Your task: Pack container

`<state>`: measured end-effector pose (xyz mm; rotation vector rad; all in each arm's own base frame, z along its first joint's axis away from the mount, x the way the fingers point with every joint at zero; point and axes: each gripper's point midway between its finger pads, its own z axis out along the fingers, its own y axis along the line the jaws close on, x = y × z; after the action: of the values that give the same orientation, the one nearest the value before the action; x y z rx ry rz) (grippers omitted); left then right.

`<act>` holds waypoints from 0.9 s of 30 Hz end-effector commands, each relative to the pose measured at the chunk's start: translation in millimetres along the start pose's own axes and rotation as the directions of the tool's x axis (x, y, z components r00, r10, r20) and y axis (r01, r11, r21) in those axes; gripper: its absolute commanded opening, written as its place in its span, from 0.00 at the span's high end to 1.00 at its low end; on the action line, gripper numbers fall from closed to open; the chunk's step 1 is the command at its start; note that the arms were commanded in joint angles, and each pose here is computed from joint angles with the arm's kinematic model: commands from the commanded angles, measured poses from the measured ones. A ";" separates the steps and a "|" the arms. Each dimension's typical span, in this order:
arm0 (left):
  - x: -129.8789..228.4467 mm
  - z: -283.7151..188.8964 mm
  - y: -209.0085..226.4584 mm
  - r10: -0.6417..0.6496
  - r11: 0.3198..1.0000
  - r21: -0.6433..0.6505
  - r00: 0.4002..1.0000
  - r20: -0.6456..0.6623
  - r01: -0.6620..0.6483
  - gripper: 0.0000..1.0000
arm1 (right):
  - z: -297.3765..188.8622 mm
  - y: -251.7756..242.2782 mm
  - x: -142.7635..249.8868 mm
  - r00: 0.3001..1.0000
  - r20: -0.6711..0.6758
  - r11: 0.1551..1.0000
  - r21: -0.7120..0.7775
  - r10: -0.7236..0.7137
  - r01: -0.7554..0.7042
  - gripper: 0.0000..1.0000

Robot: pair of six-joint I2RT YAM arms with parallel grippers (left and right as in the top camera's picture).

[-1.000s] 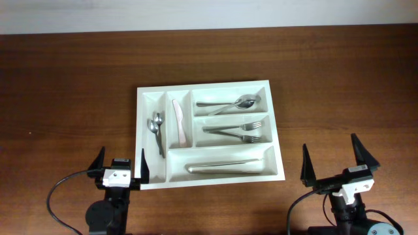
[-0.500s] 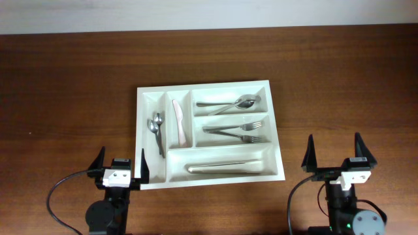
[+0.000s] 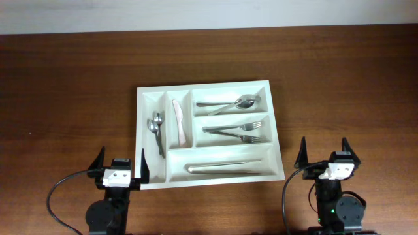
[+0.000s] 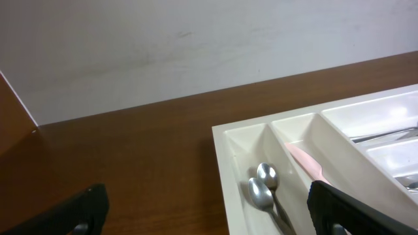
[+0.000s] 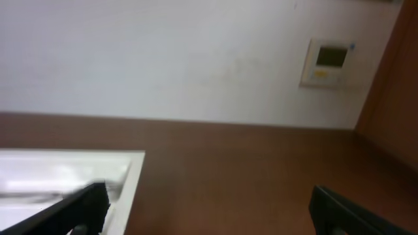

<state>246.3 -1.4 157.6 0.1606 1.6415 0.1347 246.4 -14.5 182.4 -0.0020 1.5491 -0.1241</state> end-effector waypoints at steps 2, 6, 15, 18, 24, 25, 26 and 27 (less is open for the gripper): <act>0.8 -0.3 -1.0 -0.006 1.000 0.006 1.000 0.001 0.006 0.01 | -0.5 -0.9 10.6 0.999 -0.036 1.000 0.011 0.006 -0.006 0.01; 0.8 -0.3 -1.0 -0.006 1.000 0.006 1.000 0.001 0.006 0.01 | -1.6 0.7 25.9 0.995 -0.099 1.000 0.004 0.001 -0.001 0.01; 0.8 -0.3 -1.0 -0.006 1.000 0.006 1.000 0.001 0.006 0.01 | -1.5 0.8 25.4 0.995 -0.096 1.000 0.003 0.002 -0.001 0.01; 0.8 -0.3 -1.0 -0.006 1.000 0.006 1.000 0.001 0.006 0.01 | -1.5 0.8 25.4 0.995 -0.096 1.000 0.003 0.002 -0.001 0.01; 0.8 -0.3 -1.0 -0.006 1.000 0.006 1.000 0.001 0.006 0.01 | -1.5 0.8 25.3 0.995 -0.096 1.000 0.003 0.002 -0.001 0.01; 0.8 -0.3 -1.0 -0.006 1.000 0.006 1.000 0.001 0.006 0.01 | -1.5 0.8 25.4 0.995 -0.096 1.000 0.003 0.002 -0.001 0.01; 0.8 -0.3 -1.0 -0.006 1.000 0.006 1.000 0.001 0.006 0.01 | -1.5 0.8 25.3 0.995 -0.096 1.000 0.003 0.002 -0.001 0.01; 0.8 -0.3 -1.0 -0.006 1.000 0.006 1.000 0.001 0.006 0.01 | -1.5 0.8 25.4 0.995 -0.096 1.000 0.003 0.002 -0.001 0.01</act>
<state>246.3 -1.3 157.6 0.1603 1.6416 0.1350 246.0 -15.1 158.9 -0.0016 1.6429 -0.1254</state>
